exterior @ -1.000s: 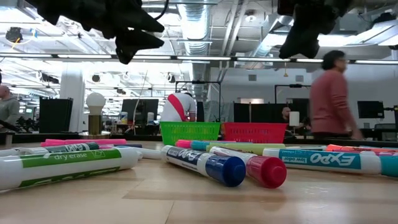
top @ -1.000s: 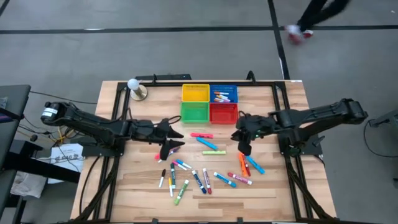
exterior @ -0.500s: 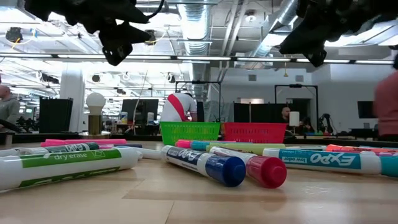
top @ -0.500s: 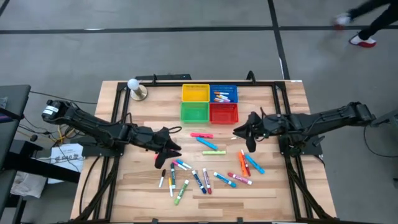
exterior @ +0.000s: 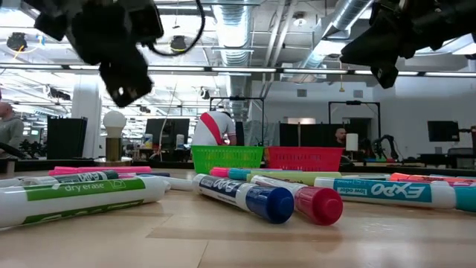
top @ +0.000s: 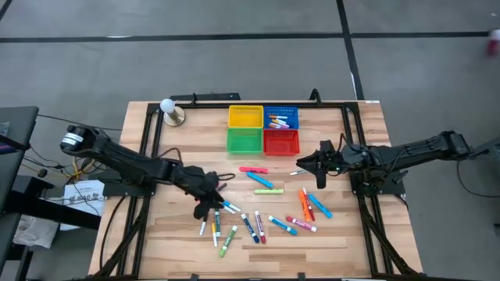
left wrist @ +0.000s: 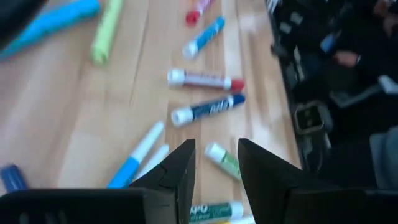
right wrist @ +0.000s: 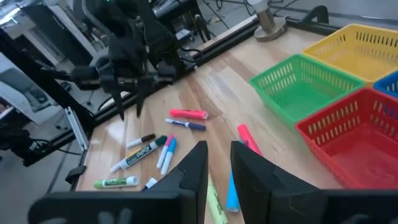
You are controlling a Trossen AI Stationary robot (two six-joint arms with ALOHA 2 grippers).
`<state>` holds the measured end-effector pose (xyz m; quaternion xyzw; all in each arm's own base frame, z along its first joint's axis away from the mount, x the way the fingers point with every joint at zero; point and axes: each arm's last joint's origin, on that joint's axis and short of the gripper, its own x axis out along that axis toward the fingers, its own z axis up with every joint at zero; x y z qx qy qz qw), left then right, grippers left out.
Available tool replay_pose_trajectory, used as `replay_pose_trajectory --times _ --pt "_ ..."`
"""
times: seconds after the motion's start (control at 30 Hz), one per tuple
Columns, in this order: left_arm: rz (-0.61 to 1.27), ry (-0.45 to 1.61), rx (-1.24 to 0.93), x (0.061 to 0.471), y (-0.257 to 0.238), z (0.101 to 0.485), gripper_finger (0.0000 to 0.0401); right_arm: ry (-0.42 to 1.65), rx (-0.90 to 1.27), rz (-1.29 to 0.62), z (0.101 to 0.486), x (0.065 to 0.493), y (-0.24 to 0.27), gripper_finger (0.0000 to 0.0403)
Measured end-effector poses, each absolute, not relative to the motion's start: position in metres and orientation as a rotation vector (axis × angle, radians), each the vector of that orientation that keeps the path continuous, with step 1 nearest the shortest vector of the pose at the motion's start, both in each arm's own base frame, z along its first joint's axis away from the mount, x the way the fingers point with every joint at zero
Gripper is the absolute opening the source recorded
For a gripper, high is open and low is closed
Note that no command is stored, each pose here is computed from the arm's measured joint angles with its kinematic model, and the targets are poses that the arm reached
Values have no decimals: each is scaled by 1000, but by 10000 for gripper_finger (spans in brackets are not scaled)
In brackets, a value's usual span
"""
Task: Pick & Place Markers
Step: Put the small blue highlighter pen into the blue bin
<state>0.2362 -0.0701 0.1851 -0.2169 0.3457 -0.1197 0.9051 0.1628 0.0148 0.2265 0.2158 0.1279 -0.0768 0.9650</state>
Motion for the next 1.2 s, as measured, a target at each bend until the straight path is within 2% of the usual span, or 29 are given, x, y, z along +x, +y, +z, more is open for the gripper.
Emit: replay_pose_trajectory --times 0.2,0.47,1.0,1.2 --pt "-320 815 -396 252 -77 167 120 255 457 -163 227 163 15 60" --pt "-367 791 -263 268 -78 167 120 254 471 -165 227 163 15 60" --pt "-351 771 -94 270 -64 165 120 250 496 -166 227 163 15 60" --pt "-339 828 -56 273 -66 149 120 253 496 -167 227 163 15 60"
